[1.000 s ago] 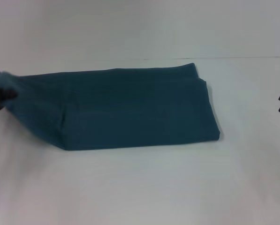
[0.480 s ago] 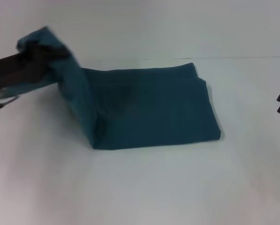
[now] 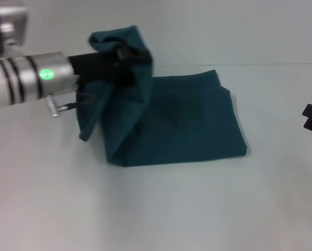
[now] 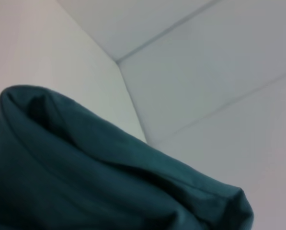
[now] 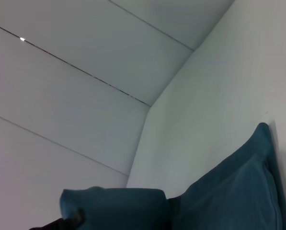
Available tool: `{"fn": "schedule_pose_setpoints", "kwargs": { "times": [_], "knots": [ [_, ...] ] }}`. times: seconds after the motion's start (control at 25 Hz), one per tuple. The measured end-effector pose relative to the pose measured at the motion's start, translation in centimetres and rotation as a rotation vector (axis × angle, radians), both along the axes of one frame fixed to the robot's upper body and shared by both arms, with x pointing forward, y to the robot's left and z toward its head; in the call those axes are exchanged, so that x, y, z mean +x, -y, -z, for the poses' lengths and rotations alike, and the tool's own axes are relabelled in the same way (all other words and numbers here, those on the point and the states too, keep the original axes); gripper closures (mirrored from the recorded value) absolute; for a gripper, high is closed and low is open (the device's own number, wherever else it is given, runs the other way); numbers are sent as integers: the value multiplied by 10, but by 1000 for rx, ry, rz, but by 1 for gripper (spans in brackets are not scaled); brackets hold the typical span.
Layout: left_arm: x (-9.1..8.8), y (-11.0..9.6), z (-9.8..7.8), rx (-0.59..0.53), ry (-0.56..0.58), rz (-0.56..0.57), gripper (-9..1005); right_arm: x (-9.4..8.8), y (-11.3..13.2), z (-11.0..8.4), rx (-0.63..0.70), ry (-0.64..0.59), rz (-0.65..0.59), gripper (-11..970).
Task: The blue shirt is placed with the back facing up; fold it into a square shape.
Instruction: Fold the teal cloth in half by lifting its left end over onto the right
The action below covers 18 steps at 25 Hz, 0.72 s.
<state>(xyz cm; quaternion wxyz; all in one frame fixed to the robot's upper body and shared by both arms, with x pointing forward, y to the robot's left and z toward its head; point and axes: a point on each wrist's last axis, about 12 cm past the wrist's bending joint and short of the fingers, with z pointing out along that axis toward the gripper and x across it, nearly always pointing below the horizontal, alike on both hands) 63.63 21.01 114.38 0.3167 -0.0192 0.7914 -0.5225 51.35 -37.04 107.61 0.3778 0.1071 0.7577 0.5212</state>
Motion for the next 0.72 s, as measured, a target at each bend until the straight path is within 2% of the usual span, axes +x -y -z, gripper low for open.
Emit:
{"fn": "schedule_pose_setpoints", "kwargs": {
  "times": [0.32, 0.52, 0.72],
  "knots": [
    [7, 52, -1, 102, 35, 81, 985, 0, 0, 0, 0, 0, 0, 272],
    [8, 79, 9, 182, 40, 113, 985, 0, -2, 1, 4, -2, -1, 273],
    [3, 95, 19, 263, 94, 192, 984, -1, -2, 1, 4, -3, 0, 273]
  ]
}}
